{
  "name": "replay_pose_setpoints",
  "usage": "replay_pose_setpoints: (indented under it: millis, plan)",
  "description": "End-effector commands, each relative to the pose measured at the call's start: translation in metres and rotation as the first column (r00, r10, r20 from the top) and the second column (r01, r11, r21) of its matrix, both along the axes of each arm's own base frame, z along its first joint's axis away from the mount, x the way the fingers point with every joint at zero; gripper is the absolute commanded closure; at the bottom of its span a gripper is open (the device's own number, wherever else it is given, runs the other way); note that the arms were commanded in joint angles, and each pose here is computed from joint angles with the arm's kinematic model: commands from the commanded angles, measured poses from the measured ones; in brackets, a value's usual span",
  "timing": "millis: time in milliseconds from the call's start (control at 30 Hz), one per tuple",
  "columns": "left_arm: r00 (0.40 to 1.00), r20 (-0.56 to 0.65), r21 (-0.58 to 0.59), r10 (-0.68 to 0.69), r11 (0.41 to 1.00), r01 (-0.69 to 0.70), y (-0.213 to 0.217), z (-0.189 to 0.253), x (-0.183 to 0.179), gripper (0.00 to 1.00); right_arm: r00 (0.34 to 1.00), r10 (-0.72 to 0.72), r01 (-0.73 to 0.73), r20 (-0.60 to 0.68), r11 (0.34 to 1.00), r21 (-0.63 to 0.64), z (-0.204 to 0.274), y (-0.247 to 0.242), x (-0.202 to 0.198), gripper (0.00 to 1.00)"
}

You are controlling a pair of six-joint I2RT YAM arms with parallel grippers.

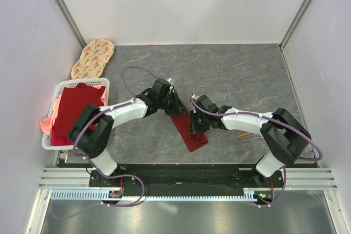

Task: Fold the napkin into a case and place the utensils inside
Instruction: Smooth out the smaller rectangle-folded napkin at the center of the board.

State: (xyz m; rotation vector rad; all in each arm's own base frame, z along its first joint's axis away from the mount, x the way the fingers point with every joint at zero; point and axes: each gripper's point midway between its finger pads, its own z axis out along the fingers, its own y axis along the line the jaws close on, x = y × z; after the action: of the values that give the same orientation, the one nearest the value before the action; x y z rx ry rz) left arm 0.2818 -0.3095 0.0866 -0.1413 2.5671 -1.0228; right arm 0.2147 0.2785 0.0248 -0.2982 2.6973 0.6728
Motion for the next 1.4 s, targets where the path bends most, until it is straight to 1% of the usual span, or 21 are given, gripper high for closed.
replay_pose_setpoints:
  millis: [0, 100, 133, 200, 233, 333, 433, 533, 567, 733, 833, 967, 1233, 1367]
  plan:
    - [0.993, -0.075, 0.022, -0.092, 0.995, 0.093, -0.007, -0.039, -0.012, 0.89, 0.999, -0.014, 0.014, 0.033, 1.000, -0.007, 0.009, -0.003, 0.003, 0.77]
    - [0.992, -0.103, 0.083, -0.078, 0.993, 0.086, 0.009, -0.062, -0.022, 0.90, 0.998, 0.007, -0.007, 0.062, 1.000, -0.005, 0.023, -0.002, 0.005, 0.70]
    - [0.991, -0.111, 0.091, -0.072, 0.992, 0.082, 0.014, -0.066, -0.024, 0.90, 0.997, 0.021, -0.021, 0.071, 1.000, -0.010, 0.027, -0.001, 0.005, 0.64]
    - [0.991, -0.118, 0.100, -0.071, 0.992, 0.083, 0.019, -0.071, -0.028, 0.90, 0.994, 0.061, -0.059, 0.087, 0.998, -0.025, 0.036, 0.003, 0.002, 0.59]
    - [0.991, -0.117, 0.101, -0.072, 0.991, 0.084, 0.020, -0.072, -0.028, 0.90, 0.991, 0.088, -0.084, 0.105, 0.996, -0.042, 0.039, 0.004, 0.003, 0.54]
    - [0.989, -0.122, 0.082, -0.084, 0.992, 0.094, 0.017, -0.073, -0.029, 0.91, 0.979, 0.149, -0.137, 0.139, 0.986, -0.095, 0.043, 0.011, 0.002, 0.46]
    - [0.988, -0.129, 0.060, -0.085, 0.994, 0.094, 0.015, -0.073, -0.031, 0.91, 0.967, 0.191, -0.168, 0.168, 0.976, -0.142, 0.044, 0.020, 0.002, 0.41]
    - [0.986, -0.149, 0.051, -0.082, 0.995, 0.090, 0.018, -0.075, -0.034, 0.91, 0.963, 0.202, -0.165, 0.177, 0.965, -0.203, 0.035, 0.018, 0.009, 0.41]
    - [0.988, -0.133, 0.035, -0.083, 0.995, 0.089, 0.016, -0.074, -0.031, 0.91, 0.960, 0.218, -0.176, 0.177, 0.958, -0.226, 0.029, 0.017, 0.009, 0.41]
    - [0.986, -0.144, -0.015, -0.082, 0.997, 0.081, 0.017, -0.073, -0.031, 0.91, 0.952, 0.250, -0.194, 0.178, 0.940, -0.280, 0.017, 0.018, 0.008, 0.40]
    - [0.985, -0.155, -0.025, -0.071, 0.997, 0.068, 0.019, -0.075, -0.031, 0.91, 0.946, 0.275, -0.214, 0.175, 0.928, -0.304, 0.011, 0.021, 0.000, 0.40]
    - [0.985, -0.162, -0.071, -0.058, 0.996, 0.047, 0.019, -0.068, -0.029, 0.91, 0.945, 0.285, -0.224, 0.163, 0.922, -0.316, 0.004, 0.029, -0.014, 0.41]
    - [0.984, -0.176, -0.106, -0.025, 0.994, 0.006, 0.019, -0.064, -0.024, 0.91, 0.950, 0.235, -0.138, 0.207, 0.907, -0.398, -0.001, 0.029, -0.021, 0.39]
    - [0.982, -0.188, -0.118, -0.025, 0.993, 0.003, 0.019, -0.067, -0.026, 0.91, 0.947, 0.217, -0.111, 0.236, 0.912, -0.395, 0.006, 0.034, -0.022, 0.38]
